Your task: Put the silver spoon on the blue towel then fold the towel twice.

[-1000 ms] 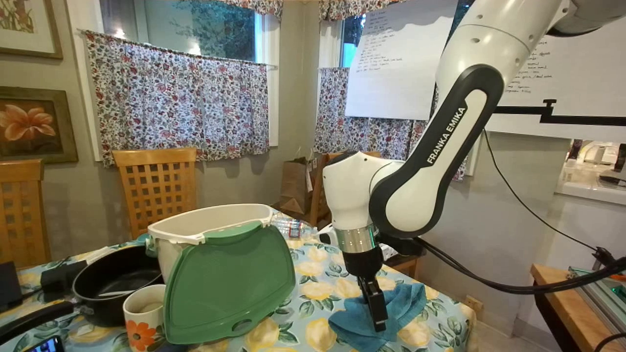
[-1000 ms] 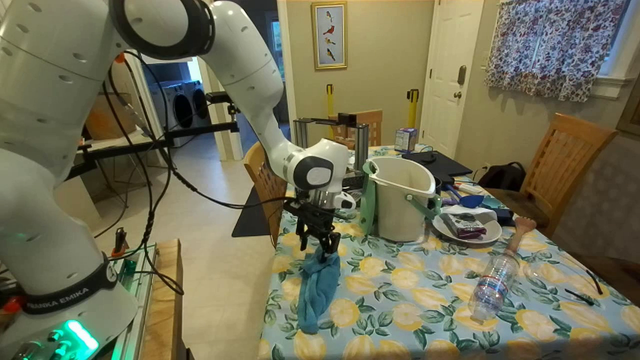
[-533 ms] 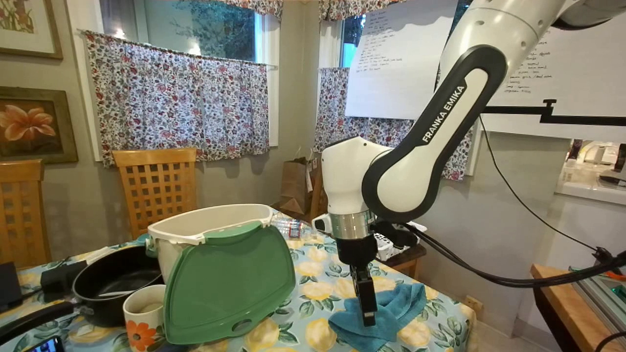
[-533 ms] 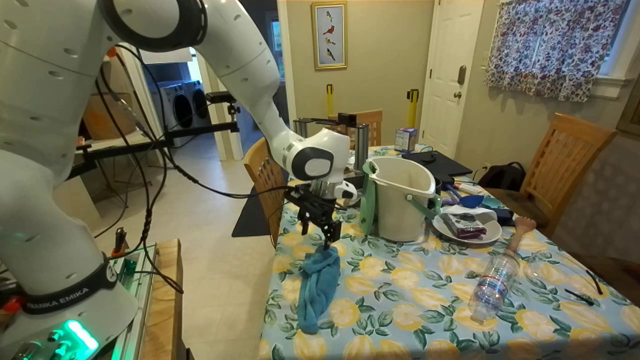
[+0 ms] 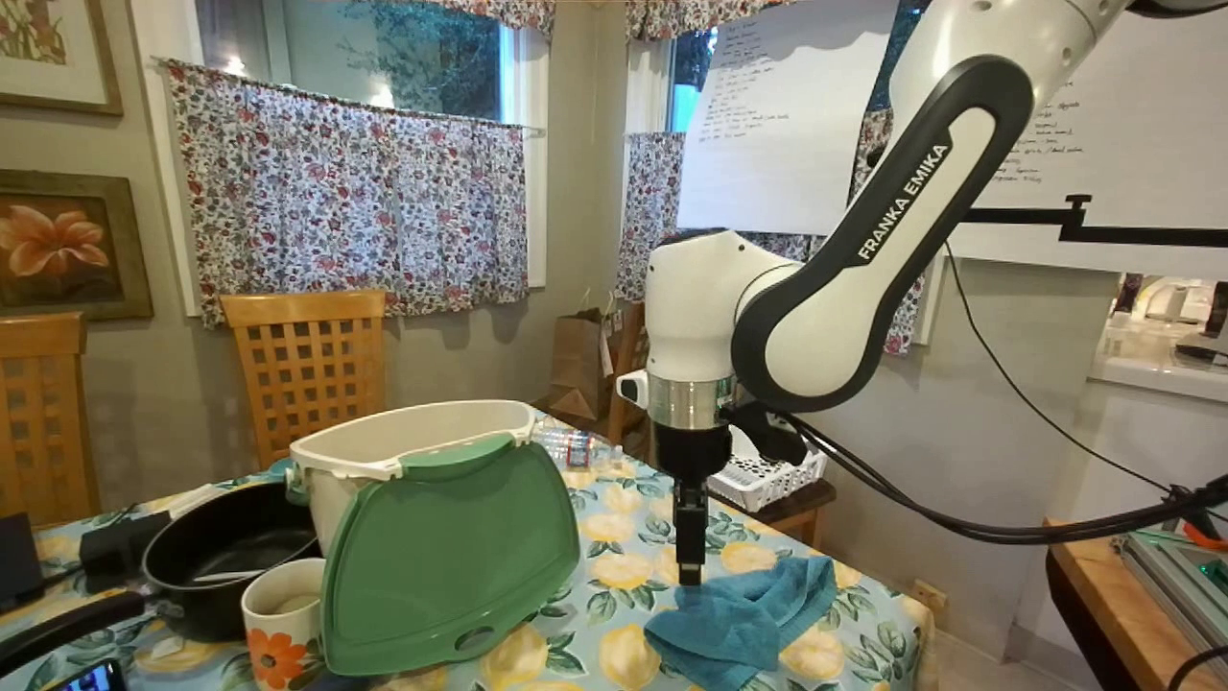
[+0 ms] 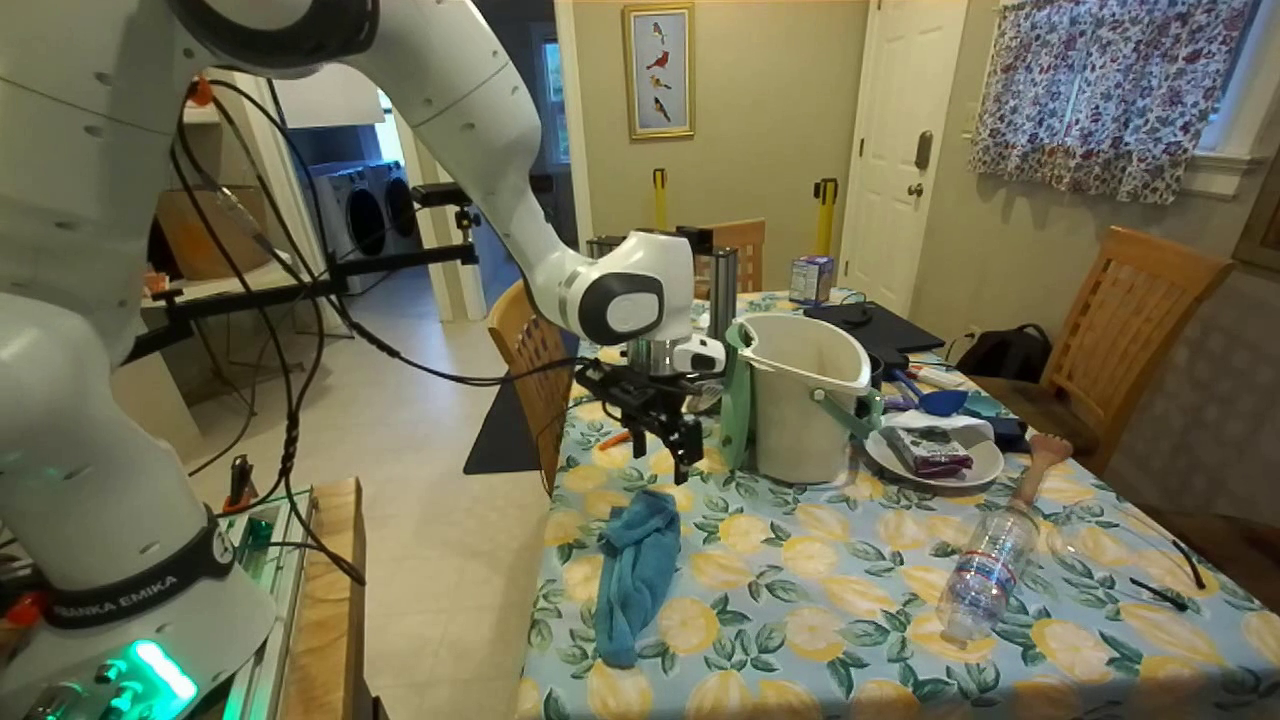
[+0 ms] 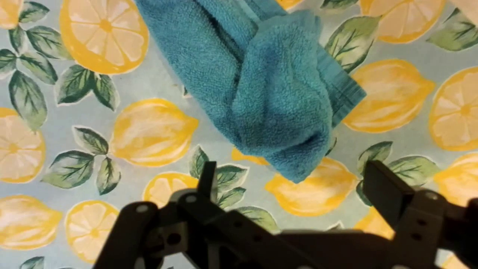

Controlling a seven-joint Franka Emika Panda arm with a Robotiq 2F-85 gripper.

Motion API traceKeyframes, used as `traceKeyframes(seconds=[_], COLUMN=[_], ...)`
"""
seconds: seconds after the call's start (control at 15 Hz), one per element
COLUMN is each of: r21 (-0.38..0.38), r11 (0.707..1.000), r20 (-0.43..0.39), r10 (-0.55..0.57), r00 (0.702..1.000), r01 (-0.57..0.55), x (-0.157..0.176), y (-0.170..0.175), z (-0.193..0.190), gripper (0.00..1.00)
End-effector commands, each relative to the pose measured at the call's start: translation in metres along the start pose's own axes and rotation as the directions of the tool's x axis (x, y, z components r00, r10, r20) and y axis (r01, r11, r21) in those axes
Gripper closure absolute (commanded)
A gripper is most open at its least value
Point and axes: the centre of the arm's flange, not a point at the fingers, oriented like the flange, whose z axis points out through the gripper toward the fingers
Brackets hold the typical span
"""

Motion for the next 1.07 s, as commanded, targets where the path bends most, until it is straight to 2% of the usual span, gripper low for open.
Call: traceKeyframes(seconds=[0.0,0.6,0.67,1.0], r21=[-0.045,-0.024,-0.027,-0.026], r11=[0.998,0.998,0.998,0.998], r20=[-0.068,-0.125,-0.111,-0.117], r10=[0.048,0.057,0.057,0.056], r00=[0.997,0.99,0.992,0.992], r01=[-0.051,-0.06,-0.061,-0.059], x=[-0.019,-0.035,-0.017,-0.023], y=[-0.003,-0.002,0.002,0.0], z=[-0.027,-0.076,-0.063,-0.07], gripper=[0.0,0.0,0.0,0.0])
